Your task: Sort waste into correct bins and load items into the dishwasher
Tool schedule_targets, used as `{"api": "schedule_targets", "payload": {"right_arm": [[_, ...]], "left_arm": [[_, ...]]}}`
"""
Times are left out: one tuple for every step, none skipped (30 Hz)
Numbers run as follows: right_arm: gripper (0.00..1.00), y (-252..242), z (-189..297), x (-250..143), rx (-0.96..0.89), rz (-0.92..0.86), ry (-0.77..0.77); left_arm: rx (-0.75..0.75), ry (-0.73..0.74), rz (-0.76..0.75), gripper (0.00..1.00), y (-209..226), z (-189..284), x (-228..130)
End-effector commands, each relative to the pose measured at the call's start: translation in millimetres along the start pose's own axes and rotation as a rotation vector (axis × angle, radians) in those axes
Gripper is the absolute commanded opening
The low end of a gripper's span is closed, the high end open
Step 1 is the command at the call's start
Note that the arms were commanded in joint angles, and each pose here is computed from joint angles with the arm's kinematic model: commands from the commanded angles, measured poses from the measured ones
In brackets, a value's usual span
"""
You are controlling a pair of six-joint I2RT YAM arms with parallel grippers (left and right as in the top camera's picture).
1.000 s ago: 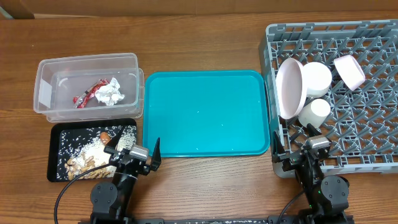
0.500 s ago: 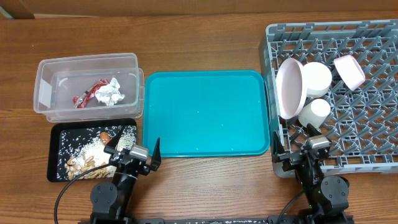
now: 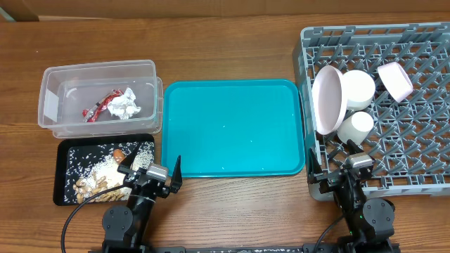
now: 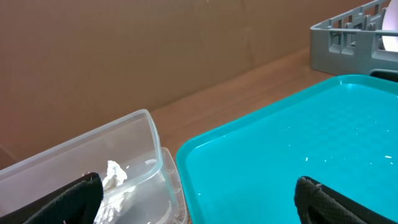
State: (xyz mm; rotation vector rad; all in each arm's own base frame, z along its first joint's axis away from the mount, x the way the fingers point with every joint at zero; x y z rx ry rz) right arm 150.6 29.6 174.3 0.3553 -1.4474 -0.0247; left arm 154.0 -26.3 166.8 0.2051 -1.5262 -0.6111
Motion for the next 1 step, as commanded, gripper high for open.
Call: {"api": "schedule_targets", "payload": {"right_arm": [[1.00,-0.1,0.3,0.6,0.000,0.004,-0.010]], "left_arm": [[-0.001,-0.009,-0.013,1.00,-0.4,0.2,-0.5]]}}
Point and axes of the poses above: each gripper's point midway between its finger pads, its own z axis back along the fingers, its own y axis along the line the jaws close on, x = y × z, the point moved 9 cm from there along z, back along the fingers, and after that the axes turned 13 degrees about -z, right-handed, at the moved point
